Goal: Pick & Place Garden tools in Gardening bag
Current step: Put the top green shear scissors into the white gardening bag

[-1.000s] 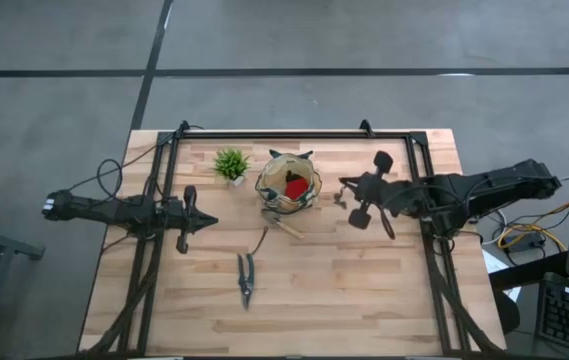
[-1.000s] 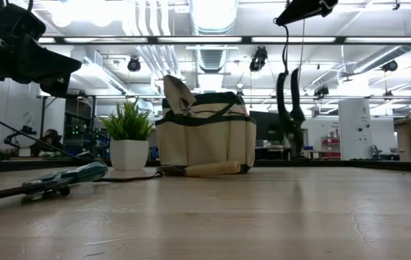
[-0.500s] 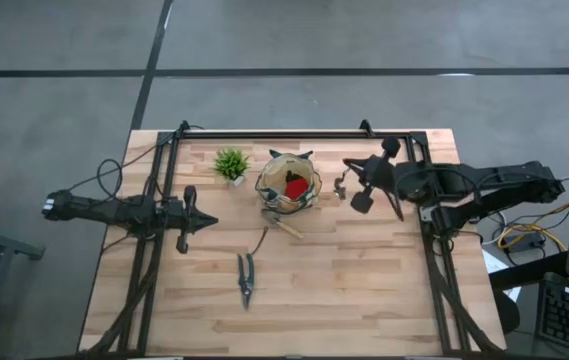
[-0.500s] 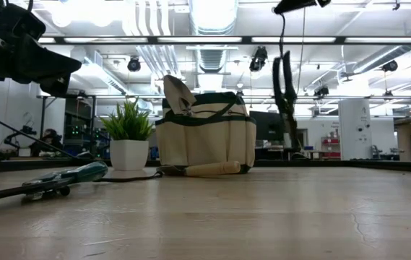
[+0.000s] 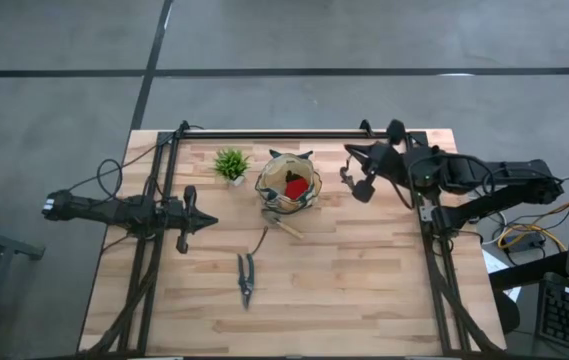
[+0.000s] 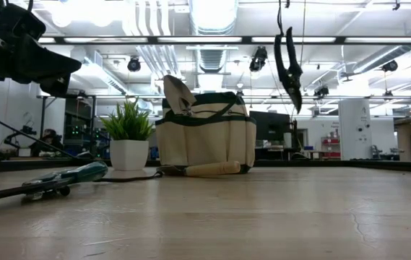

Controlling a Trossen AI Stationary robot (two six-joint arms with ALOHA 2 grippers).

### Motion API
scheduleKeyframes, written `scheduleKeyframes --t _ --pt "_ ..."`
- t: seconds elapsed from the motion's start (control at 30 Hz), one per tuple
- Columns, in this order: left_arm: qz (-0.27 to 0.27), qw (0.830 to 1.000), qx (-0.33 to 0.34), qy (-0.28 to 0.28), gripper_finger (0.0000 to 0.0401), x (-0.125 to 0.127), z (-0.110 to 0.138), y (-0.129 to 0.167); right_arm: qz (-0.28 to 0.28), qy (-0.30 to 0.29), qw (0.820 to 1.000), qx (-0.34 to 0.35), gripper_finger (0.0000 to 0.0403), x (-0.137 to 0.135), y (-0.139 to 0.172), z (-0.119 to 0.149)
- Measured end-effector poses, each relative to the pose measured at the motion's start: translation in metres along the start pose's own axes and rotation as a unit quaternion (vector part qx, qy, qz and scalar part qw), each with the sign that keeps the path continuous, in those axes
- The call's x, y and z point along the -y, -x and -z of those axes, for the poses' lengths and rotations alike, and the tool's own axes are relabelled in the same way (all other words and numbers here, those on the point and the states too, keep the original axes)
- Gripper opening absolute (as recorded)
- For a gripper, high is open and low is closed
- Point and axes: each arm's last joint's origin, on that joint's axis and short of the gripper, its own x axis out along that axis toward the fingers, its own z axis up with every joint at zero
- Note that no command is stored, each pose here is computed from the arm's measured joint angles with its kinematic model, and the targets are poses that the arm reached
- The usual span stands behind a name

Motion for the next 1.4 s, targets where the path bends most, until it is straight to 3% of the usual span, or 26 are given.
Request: scheduleKeyframes --t 0.83,1.4 --pt "0.000 1.000 0.000 0.000 0.0010 0.000 0.000 0.000 0.043 0.057 0.996 -0.050 0.0008 -0.012 -0.066 -0.017" --pt "0.000 1.000 -0.001 0.000 0.0010 0.000 0.000 0.000 0.008 0.017 0.999 -0.035 0.0008 -0.010 -0.077 -0.026"
